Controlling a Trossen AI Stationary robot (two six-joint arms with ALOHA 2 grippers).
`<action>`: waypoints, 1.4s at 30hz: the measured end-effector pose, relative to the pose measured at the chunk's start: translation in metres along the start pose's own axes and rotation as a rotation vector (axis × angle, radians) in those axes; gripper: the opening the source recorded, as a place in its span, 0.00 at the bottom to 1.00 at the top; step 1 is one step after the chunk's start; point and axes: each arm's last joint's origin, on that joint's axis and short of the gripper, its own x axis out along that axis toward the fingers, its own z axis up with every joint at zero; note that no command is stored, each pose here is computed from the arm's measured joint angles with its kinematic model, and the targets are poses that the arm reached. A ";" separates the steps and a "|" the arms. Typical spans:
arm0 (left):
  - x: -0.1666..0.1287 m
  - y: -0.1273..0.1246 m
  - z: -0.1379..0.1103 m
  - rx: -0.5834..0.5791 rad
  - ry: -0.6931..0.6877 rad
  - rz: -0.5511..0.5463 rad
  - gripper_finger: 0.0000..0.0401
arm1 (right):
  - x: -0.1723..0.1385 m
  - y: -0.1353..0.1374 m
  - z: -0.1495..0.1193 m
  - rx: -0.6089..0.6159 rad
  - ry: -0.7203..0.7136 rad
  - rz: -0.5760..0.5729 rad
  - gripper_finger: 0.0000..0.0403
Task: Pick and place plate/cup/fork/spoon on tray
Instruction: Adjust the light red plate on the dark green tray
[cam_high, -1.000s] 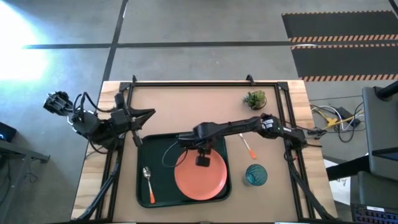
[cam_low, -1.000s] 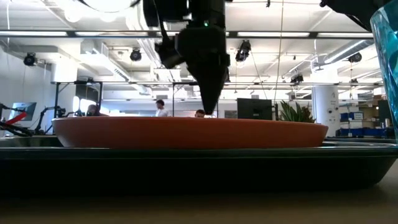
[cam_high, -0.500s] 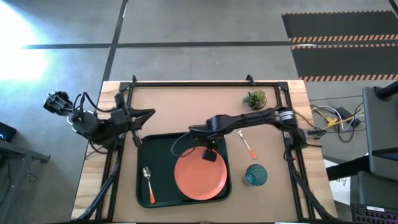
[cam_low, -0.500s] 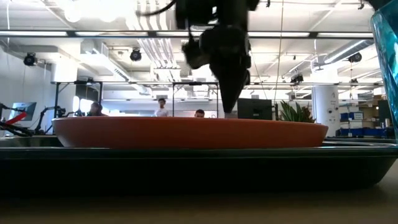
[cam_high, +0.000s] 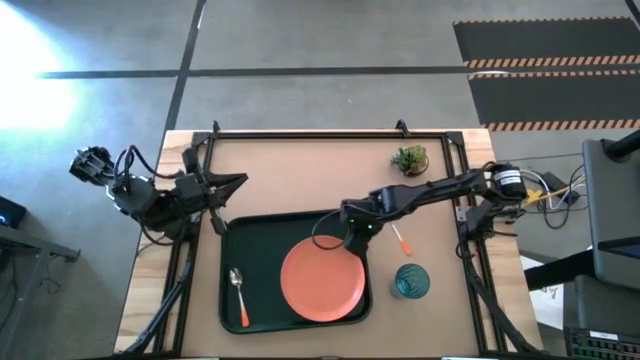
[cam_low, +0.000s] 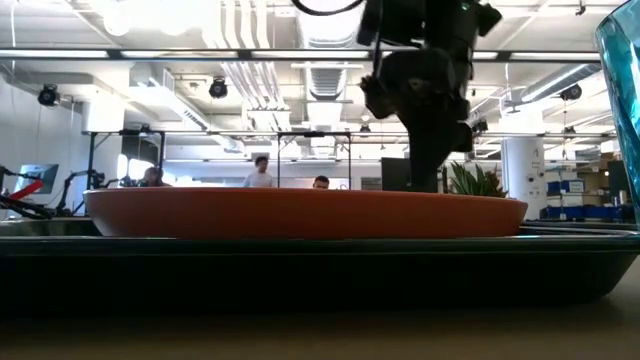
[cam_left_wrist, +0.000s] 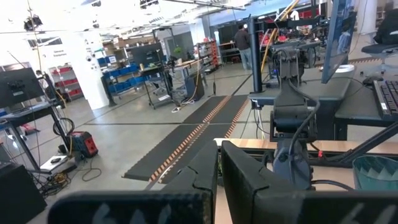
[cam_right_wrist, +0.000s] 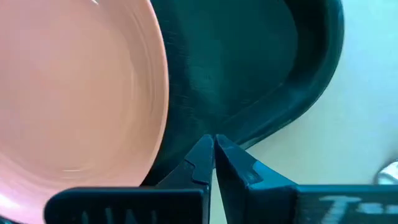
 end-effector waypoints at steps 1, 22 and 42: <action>0.000 0.000 0.000 0.000 0.000 0.000 0.01 | 0.002 0.000 -0.002 0.007 -0.001 0.003 0.02; -0.001 0.001 0.000 0.000 -0.002 0.000 0.01 | 0.028 0.004 -0.016 0.047 -0.026 0.058 0.02; -0.001 0.002 0.001 0.005 -0.003 0.000 0.01 | 0.054 0.024 -0.018 0.081 -0.143 0.187 0.02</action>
